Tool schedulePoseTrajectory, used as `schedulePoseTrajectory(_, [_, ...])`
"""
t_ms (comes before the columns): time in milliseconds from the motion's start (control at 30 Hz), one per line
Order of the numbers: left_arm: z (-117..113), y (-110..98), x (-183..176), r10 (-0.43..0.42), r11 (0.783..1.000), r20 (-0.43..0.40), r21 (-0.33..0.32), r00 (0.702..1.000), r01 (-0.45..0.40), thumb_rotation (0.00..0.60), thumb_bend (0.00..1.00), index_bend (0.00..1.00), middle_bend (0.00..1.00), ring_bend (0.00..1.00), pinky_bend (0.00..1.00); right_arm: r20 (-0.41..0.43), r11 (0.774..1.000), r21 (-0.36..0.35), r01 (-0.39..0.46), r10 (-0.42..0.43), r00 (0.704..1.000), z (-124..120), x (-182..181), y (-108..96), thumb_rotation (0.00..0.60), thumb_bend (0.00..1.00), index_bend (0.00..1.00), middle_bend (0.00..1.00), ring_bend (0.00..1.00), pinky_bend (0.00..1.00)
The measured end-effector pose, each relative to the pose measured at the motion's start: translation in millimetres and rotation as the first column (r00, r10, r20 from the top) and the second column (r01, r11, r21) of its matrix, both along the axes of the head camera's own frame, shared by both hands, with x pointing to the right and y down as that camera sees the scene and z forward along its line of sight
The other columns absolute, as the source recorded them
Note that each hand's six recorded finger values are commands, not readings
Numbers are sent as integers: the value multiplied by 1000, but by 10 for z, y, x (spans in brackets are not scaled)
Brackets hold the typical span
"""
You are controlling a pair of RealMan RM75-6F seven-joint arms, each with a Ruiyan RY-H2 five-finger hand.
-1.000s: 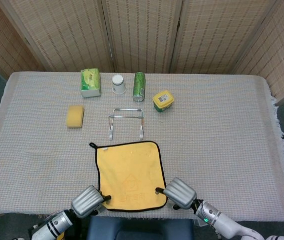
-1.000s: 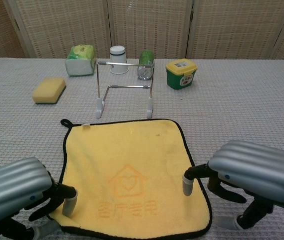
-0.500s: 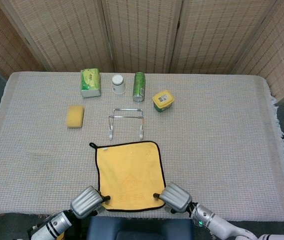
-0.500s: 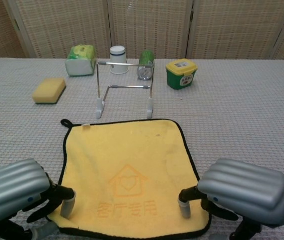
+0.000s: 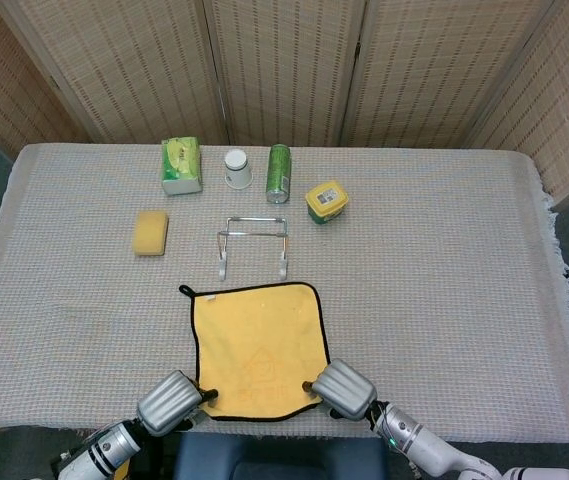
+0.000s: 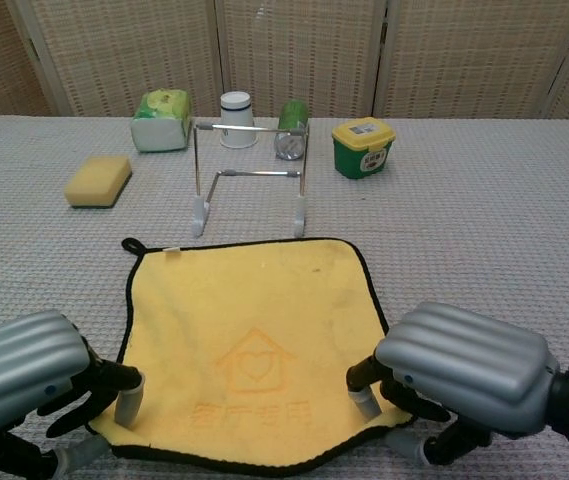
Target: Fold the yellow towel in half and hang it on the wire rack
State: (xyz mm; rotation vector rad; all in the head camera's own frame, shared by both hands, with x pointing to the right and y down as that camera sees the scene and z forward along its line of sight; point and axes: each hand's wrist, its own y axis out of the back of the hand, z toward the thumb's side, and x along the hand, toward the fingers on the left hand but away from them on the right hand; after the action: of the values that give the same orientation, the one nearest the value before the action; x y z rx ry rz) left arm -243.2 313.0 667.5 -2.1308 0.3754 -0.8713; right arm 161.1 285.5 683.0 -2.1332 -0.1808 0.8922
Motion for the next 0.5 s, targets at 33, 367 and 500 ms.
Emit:
schedulePoseTrajectory(33, [-3, -14, -12, -7, 1000, -2, -3, 1000, 7, 600, 469, 558, 831, 805, 934, 4, 1000, -5, -13, 13, 1000, -7, -9, -22, 600, 449, 601, 880, 949, 1000])
schedulePoseTrajectory(367, [-11, -338, -136, -125, 988, -39, -102, 991, 120, 600, 469, 549, 831, 805, 938, 32, 993, 7, -114, 114, 993, -76, -98, -336, 600, 449, 601, 878, 949, 1000])
schedulePoseTrajectory(500, [19, -565, -181, -174, 976, -31, -140, 984, 168, 600, 469, 542, 831, 805, 937, 26, 991, 21, -135, 135, 991, -63, -151, -470, 600, 449, 601, 878, 949, 1000])
